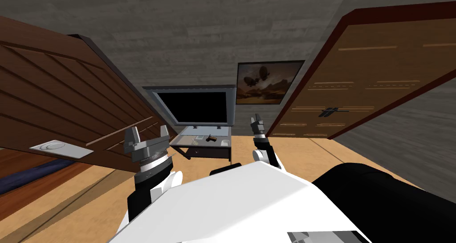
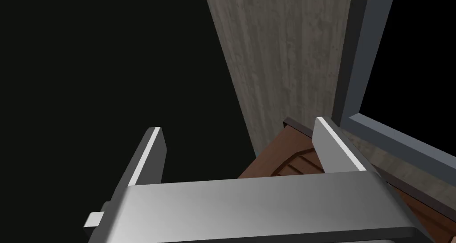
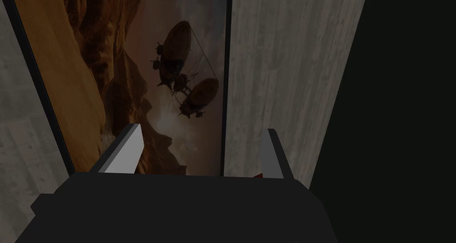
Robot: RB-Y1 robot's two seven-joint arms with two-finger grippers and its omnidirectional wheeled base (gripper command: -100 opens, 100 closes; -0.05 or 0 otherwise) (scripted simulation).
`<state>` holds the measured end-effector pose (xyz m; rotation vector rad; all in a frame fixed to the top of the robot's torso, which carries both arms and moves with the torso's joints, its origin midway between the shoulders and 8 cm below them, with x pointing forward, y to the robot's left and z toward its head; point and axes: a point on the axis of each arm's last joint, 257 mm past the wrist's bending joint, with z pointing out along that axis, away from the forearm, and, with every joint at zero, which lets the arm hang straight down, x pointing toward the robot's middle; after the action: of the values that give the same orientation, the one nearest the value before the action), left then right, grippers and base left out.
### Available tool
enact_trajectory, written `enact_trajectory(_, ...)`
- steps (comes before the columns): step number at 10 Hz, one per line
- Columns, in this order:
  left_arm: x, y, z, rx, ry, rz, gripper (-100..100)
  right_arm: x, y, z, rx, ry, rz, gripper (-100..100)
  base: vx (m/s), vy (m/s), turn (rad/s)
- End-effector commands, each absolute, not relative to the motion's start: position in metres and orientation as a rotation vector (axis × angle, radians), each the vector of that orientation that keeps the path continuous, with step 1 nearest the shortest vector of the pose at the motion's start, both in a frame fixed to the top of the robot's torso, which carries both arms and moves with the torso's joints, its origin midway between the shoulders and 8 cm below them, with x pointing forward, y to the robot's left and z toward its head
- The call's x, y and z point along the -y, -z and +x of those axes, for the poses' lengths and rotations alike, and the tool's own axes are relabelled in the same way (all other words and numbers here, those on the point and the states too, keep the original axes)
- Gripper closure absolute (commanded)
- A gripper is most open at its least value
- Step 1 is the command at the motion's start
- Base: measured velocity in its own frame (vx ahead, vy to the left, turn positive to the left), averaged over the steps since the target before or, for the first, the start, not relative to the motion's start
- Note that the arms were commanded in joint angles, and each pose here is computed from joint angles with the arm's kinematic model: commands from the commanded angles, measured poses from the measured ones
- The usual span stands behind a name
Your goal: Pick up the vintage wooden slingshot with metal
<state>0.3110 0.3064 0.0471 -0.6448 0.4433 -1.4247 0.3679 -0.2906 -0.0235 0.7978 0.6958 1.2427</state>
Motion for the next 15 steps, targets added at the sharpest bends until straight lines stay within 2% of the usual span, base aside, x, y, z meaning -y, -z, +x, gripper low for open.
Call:
enact_trajectory(1, -0.306, -0.042, 0.318, -0.483, 1.414, -0.642, -100, 0.291, 0.023, 0.368, -0.696, -1.243, 0.798, 0, 0.001, -0.028, -0.009)
enact_trajectory(6, -0.321, 0.000, 0.359, -0.652, 1.298, -0.696, -100, 0.290, 0.023, 0.368, -0.696, -1.243, 0.798, 0, 0.003, -0.135, -0.016)
enact_trajectory(9, -0.338, 0.026, 0.380, -0.720, 1.221, -0.743, -100, 0.290, 0.023, 0.368, -0.695, -1.243, 0.798, 0, -0.023, -0.206, -0.013)
enact_trajectory(12, -0.370, 0.062, 0.409, -0.804, 1.093, -0.819, -100, 0.290, 0.023, 0.368, -0.695, -1.243, 0.798, 0, -0.008, -0.290, -0.029)
enact_trajectory(15, -0.385, 0.088, 0.421, -0.849, 1.037, -0.876, -100, 0.290, 0.023, 0.368, -0.695, -1.243, 0.798, 0, -0.014, -0.179, -0.009)
